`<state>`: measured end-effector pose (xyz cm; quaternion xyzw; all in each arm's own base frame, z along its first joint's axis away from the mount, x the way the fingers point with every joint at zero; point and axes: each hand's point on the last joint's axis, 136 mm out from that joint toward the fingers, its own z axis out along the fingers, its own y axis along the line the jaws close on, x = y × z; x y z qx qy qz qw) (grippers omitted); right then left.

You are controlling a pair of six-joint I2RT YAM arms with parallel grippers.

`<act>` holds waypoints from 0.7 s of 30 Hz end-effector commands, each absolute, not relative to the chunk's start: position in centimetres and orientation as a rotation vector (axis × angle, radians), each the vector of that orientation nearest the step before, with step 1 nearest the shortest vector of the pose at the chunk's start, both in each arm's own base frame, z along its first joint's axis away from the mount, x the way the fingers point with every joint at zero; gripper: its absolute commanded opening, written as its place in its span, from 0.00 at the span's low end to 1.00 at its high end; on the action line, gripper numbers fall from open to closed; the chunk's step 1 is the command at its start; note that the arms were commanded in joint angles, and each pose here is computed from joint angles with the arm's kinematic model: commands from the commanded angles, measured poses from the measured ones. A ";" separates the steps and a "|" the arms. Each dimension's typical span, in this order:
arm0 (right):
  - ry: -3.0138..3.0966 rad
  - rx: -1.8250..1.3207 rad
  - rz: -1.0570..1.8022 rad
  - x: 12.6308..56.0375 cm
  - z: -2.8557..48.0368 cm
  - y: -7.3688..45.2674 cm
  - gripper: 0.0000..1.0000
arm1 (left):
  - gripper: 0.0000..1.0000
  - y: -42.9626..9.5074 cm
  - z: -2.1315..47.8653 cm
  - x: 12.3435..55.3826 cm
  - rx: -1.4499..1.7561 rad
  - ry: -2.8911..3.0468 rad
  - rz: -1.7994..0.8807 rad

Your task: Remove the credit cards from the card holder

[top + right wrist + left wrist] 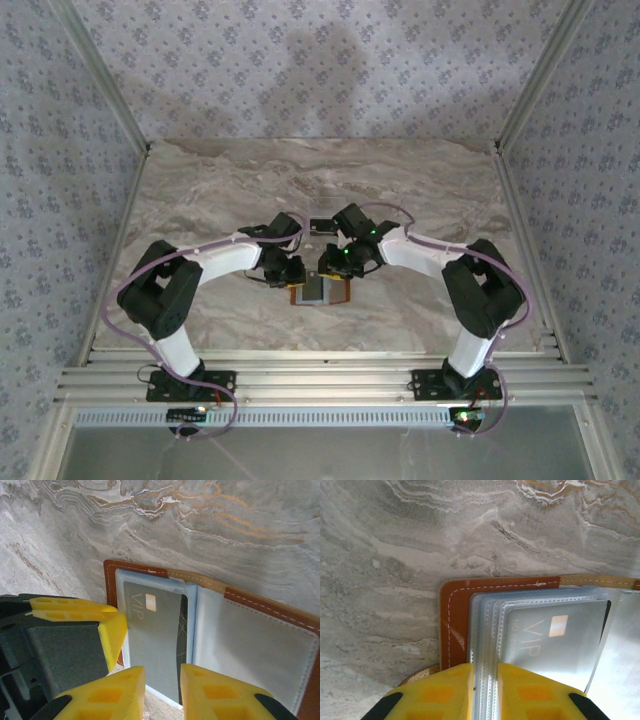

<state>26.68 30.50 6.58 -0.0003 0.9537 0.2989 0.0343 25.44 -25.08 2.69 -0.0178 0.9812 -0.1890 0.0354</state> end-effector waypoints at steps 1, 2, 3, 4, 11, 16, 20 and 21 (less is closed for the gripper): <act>2.950 0.011 0.973 26.5 5.8 31.1 0.27 | 0.20 -24.4 1.8 24.7 -0.068 3.052 -0.558; 2.955 0.011 0.972 26.5 5.6 31.1 0.27 | 0.20 -24.4 1.8 24.7 -0.066 3.052 -0.557; 2.959 0.011 0.971 26.5 5.4 31.2 0.26 | 0.20 -24.4 1.8 24.7 -0.066 3.052 -0.559; 2.959 0.009 0.969 26.6 5.3 31.2 0.26 | 0.20 -24.4 1.8 24.7 -0.068 3.054 -0.558; 2.985 0.001 0.952 26.3 4.4 31.2 0.26 | 0.20 -24.3 1.8 24.6 -0.066 3.057 -0.555; 2.985 -0.009 0.955 26.1 4.3 31.4 0.26 | 0.20 -24.2 1.8 24.7 -0.070 3.057 -0.555; 2.996 -0.014 0.949 25.9 3.9 31.4 0.25 | 0.20 -24.2 1.8 24.7 -0.074 3.057 -0.553; 2.996 -0.013 0.948 25.9 3.9 31.5 0.25 | 0.20 -24.2 1.7 24.7 -0.072 3.058 -0.552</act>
